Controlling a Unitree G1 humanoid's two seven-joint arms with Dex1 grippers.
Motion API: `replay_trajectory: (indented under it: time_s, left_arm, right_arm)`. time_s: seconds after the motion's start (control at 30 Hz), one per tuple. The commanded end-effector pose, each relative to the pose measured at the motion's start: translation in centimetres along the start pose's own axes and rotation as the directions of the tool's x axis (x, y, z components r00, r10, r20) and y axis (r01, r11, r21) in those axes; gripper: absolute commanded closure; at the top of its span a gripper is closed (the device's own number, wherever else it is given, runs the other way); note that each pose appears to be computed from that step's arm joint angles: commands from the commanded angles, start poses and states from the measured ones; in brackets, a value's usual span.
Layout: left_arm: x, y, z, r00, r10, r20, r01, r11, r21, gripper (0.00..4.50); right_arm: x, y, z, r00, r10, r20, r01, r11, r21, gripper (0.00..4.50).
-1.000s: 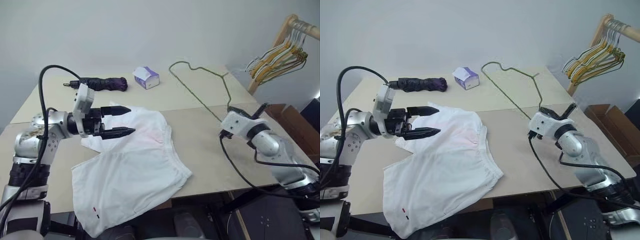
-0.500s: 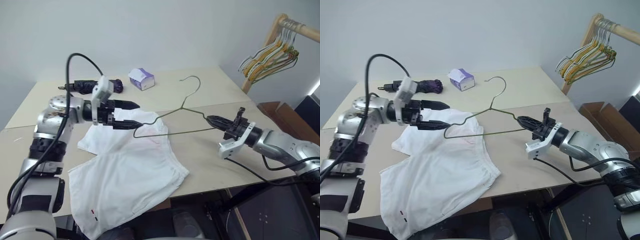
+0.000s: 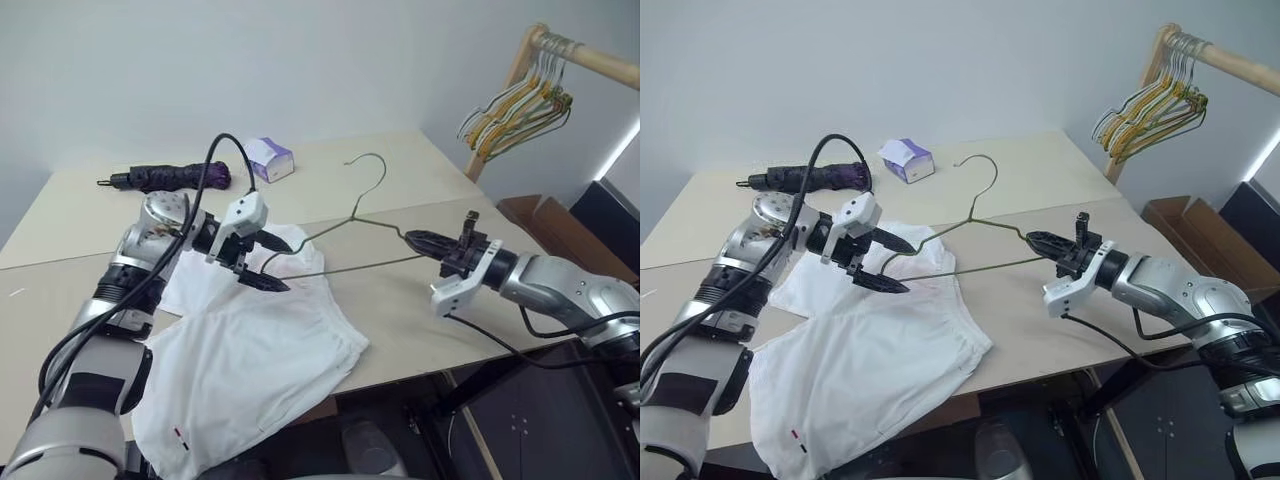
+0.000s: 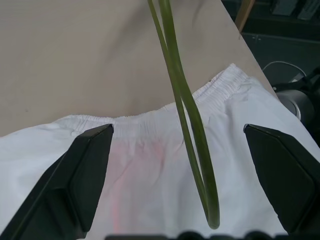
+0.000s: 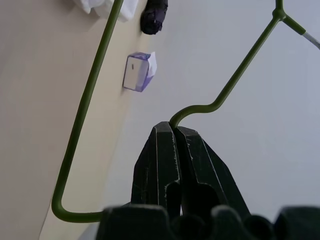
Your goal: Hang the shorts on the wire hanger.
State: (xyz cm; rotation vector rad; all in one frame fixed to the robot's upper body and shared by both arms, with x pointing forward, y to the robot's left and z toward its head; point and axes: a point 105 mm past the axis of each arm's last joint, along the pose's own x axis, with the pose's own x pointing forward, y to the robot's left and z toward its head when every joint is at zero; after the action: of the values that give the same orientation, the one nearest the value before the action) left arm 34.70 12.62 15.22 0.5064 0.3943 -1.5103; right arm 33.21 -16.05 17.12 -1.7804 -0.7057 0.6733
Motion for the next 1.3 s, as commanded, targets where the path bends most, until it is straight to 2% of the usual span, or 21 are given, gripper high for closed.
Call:
replay_trajectory:
  time_s: [0.03,0.13,0.5,0.53,0.73,0.87,1.0,1.17,1.23,1.3]
  left_arm:
    - [0.1,0.7,-0.1,0.997,0.06,-0.04,-0.057,0.996,0.064,0.0]
    - [0.3,0.9,-0.4,0.996,0.073,-0.049,-0.07,0.996,0.059,0.61]
    - [0.1,1.1,-0.5,0.994,0.103,-0.043,-0.101,0.994,0.051,4.33]
    - [0.0,1.1,-0.6,0.994,0.105,-0.041,-0.103,0.994,0.048,4.47]
    - [-0.4,0.6,-0.9,0.993,0.114,-0.024,-0.114,0.993,0.008,4.47]
    - [-1.0,0.6,-1.7,0.985,0.169,-0.032,-0.17,0.985,-0.024,4.5]
    - [-2.1,0.7,-2.1,0.969,0.239,-0.057,-0.241,0.97,-0.029,4.5]
    - [-3.4,-0.3,-2.8,0.956,0.281,-0.081,-0.28,0.96,0.014,4.5]
    - [-3.7,-0.6,-2.8,0.95,0.301,-0.081,-0.299,0.954,0.032,4.5]
    - [-3.9,-0.8,-2.8,0.941,0.327,-0.084,-0.321,0.944,0.075,4.5]
  right_arm:
    - [0.2,-2.9,-0.8,0.996,-0.087,-0.022,0.085,0.995,-0.053,4.47]
    - [0.4,-3.3,-0.7,0.995,-0.096,-0.016,0.095,0.994,-0.058,4.5]
    - [0.9,-3.6,-0.4,0.994,-0.106,0.006,0.106,0.992,-0.068,4.5]
    - [0.9,-3.6,-0.2,0.994,-0.107,0.01,0.108,0.992,-0.067,4.5]
    - [1.2,-3.5,0.8,0.993,-0.113,0.046,0.114,0.993,-0.03,4.5]
    - [1.4,-3.3,2.4,0.988,-0.103,0.114,0.098,0.994,0.046,3.45]
    - [1.4,-3.4,3.6,0.981,-0.109,0.164,0.089,0.988,0.125,1.97]
    - [1.1,-3.5,4.9,0.972,-0.113,0.206,0.037,0.94,0.338,0.16]
    - [0.7,-3.4,5.3,0.97,-0.09,0.227,-0.015,0.906,0.423,0.05]
    - [0.2,-3.6,5.7,0.967,-0.078,0.242,-0.07,0.834,0.548,0.05]
